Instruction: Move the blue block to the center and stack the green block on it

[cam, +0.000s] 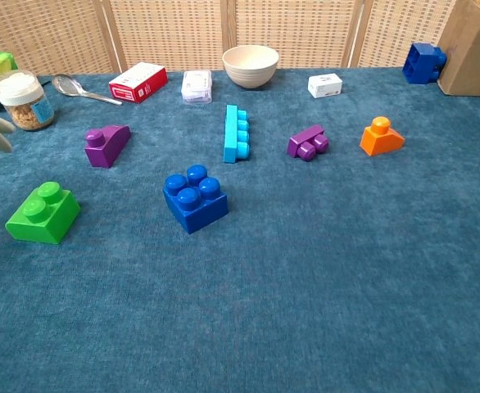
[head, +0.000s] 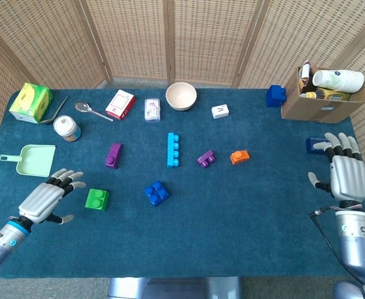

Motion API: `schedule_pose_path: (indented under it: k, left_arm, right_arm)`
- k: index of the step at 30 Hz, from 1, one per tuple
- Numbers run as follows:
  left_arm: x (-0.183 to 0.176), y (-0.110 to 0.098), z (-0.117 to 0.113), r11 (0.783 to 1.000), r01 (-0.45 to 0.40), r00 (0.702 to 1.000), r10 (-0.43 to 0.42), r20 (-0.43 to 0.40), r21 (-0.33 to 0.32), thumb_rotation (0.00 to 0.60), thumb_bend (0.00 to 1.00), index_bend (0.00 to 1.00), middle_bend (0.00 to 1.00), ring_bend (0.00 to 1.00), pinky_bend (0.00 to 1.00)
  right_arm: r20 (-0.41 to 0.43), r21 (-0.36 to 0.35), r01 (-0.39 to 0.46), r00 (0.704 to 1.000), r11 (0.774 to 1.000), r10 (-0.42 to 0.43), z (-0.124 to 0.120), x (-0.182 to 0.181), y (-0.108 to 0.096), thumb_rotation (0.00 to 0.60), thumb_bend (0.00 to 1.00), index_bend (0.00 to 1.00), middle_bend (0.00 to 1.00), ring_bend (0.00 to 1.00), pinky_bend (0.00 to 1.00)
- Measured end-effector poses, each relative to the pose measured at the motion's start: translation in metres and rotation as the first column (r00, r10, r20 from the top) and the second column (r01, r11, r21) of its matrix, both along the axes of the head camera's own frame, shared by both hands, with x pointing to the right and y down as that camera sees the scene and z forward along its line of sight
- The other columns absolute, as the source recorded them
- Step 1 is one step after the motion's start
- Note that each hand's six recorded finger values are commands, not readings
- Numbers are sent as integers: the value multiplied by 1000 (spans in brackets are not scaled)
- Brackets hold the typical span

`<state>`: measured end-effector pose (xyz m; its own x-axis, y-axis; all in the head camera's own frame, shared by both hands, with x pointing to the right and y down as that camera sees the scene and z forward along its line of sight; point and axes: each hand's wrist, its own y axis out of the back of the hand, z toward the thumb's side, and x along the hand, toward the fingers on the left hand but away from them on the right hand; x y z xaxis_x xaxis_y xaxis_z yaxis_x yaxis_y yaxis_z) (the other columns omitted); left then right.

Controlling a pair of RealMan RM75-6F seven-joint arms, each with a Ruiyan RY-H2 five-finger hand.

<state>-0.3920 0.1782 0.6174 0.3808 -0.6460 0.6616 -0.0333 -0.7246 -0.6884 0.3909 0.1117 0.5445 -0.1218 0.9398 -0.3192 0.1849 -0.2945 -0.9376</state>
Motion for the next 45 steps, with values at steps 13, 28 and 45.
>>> schedule_pose_path:
  k: [13,28,45]
  left_arm:
    - [15,1,40,997,22,1000,-21,6,-79,600,265,198,65,0,0]
    - [23,-9,52,993,41,999,-43,-15,-108,600,265,197,64,0,0]
    - [31,-13,70,985,44,999,-49,-23,-167,600,266,317,79,0,0]
  right_arm:
    - [12,-5,-32,999,999,32,-3,8,12,600,229,296,156,0,0]
    - [23,-4,-55,998,998,55,-7,13,15,600,230,290,156,0,0]
    - [15,1,-78,997,997,78,-10,20,21,600,231,290,156,0,0]
